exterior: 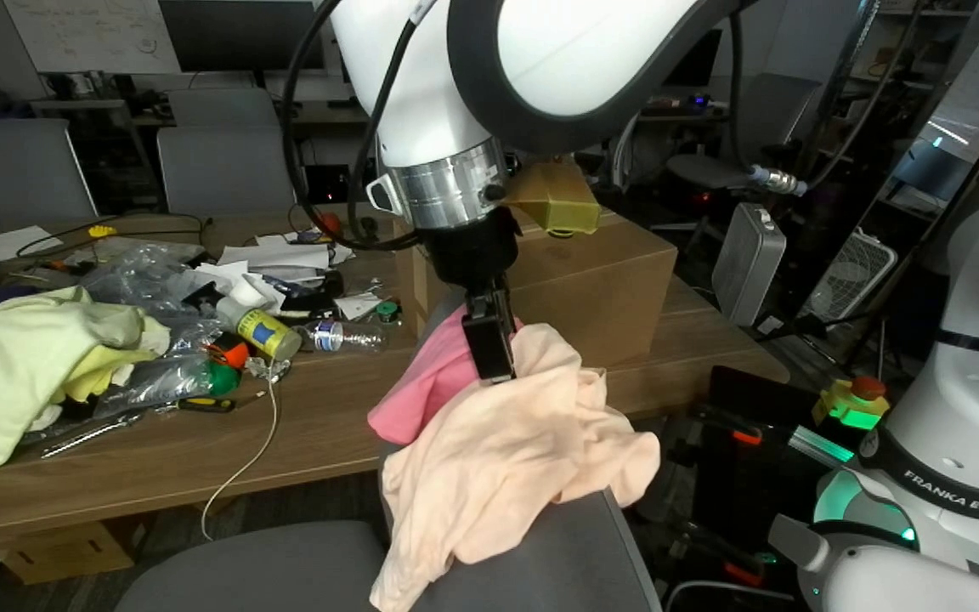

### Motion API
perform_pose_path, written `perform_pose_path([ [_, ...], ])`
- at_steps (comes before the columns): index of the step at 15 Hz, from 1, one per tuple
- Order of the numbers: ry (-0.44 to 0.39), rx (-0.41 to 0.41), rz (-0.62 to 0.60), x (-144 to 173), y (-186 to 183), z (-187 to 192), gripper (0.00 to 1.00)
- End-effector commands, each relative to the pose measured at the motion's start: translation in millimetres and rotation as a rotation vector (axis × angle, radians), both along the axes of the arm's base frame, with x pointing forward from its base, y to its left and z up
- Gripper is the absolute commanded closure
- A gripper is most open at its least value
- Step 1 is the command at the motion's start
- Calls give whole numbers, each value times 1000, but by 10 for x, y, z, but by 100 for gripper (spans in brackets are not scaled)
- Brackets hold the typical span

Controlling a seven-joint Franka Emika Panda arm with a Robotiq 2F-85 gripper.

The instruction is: Put the shirts on the top of the box

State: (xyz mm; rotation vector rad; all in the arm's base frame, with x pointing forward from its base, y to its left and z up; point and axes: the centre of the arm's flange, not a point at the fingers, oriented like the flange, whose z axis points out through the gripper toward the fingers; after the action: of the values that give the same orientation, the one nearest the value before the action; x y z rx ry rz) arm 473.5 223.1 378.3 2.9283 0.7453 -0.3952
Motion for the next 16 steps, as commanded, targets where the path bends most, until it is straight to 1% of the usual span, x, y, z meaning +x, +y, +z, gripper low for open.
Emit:
perform_pose_path([
  [1,-2,-1,-4,99,-10,34,34],
  [5,-11,-6,-3,113,-27,105,66],
  [9,-23,-17,-8,122,-51,174,95],
  [10,-27,-19,-8,119,-43,167,100],
  [13,-40,-21,-16,111,-33,171,100],
  [16,-66,-27,-29,81,-39,256,99],
])
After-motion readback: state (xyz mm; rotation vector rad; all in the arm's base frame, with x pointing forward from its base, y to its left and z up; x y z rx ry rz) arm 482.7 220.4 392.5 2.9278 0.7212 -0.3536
